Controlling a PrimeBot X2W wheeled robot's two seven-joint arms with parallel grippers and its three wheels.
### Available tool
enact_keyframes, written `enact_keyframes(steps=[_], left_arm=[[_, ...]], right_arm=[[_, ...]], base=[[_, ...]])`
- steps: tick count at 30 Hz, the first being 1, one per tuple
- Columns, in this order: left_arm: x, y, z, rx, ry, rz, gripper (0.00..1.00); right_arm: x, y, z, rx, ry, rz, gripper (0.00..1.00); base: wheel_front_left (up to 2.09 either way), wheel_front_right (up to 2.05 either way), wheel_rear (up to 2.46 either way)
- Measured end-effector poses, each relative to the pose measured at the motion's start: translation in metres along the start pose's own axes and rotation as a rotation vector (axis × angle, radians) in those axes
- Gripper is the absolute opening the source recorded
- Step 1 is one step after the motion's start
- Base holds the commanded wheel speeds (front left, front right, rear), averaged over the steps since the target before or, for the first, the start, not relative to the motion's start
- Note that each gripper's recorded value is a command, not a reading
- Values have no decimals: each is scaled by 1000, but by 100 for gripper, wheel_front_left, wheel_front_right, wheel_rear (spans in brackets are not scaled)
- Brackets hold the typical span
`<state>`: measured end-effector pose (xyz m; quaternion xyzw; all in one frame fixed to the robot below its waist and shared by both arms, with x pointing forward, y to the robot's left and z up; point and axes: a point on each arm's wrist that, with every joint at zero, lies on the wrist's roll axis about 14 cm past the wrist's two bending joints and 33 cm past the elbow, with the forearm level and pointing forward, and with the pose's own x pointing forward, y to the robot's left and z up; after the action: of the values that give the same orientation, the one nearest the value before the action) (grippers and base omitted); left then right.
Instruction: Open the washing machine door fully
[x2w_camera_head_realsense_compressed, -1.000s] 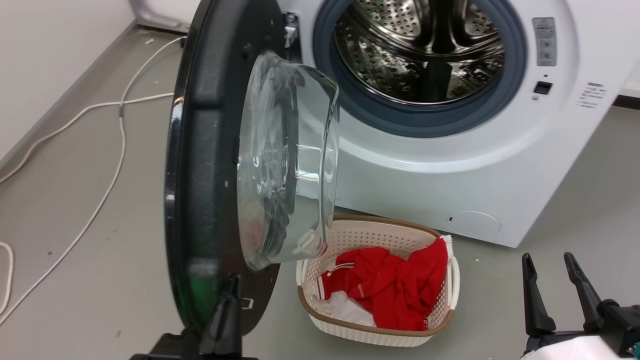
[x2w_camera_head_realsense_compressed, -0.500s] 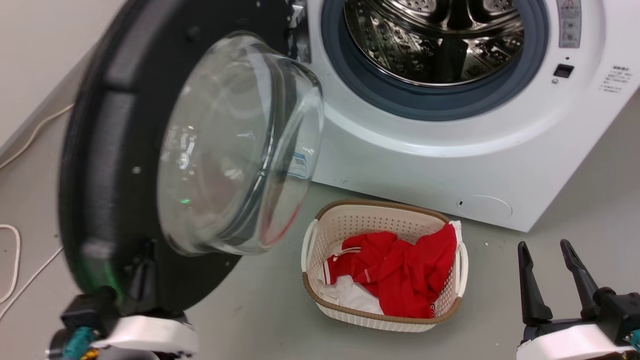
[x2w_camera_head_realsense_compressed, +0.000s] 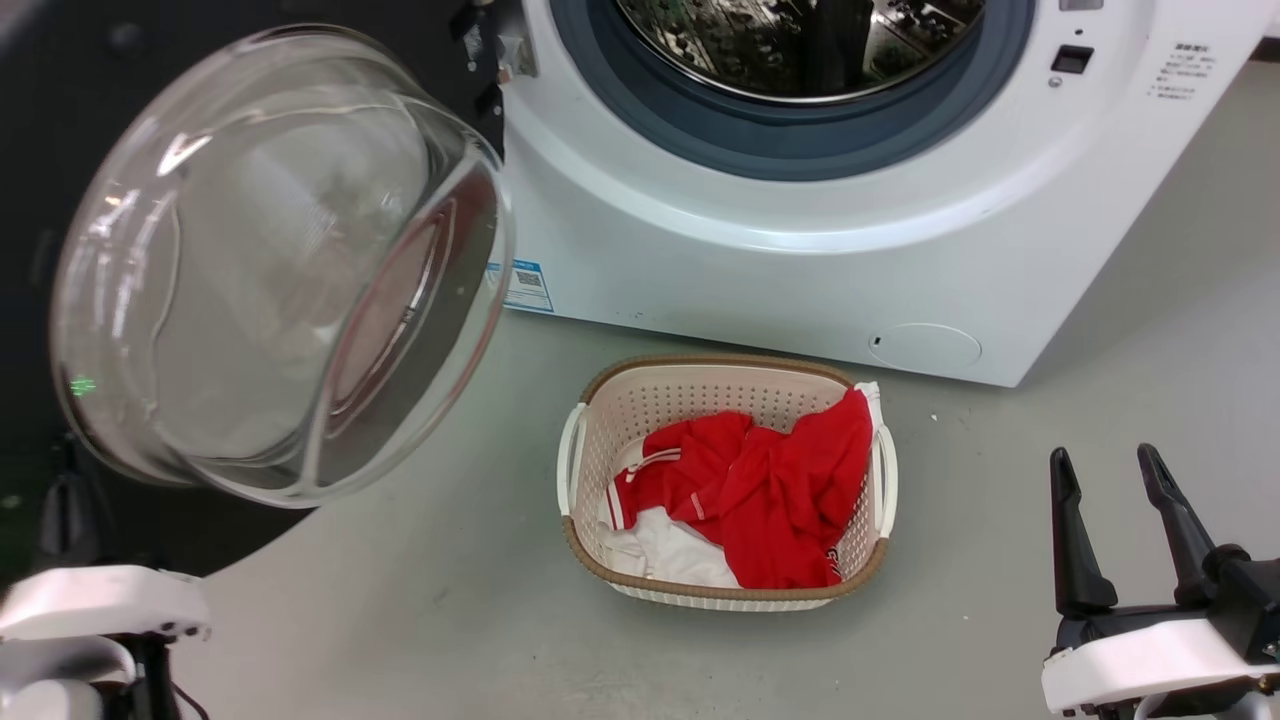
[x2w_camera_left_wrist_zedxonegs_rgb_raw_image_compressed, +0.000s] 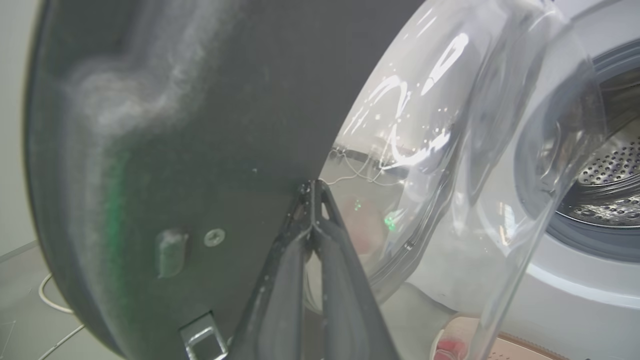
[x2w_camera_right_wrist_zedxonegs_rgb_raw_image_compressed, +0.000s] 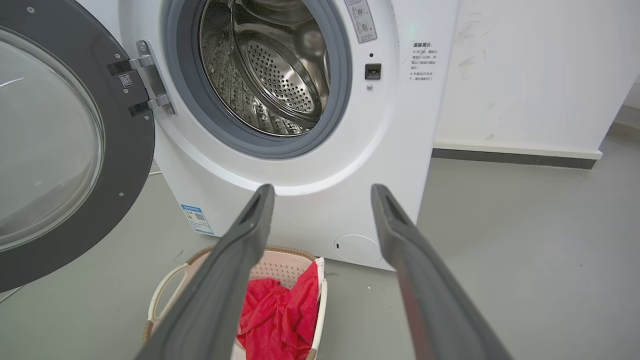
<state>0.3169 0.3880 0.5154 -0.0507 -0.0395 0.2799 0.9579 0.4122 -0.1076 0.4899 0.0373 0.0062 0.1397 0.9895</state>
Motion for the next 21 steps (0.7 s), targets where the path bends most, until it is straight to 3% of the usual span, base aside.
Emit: enact_keyframes(steps=[13,21], left_arm=[[23,27,-4,5,1,83,0],[1,24,0,-1,-26,79,0]], right_arm=[[3,-10,-7,-1,13,-28,100],[0,-2,1,-2,-5,-6,100]], base=[[0,0,0],[0,0,0]])
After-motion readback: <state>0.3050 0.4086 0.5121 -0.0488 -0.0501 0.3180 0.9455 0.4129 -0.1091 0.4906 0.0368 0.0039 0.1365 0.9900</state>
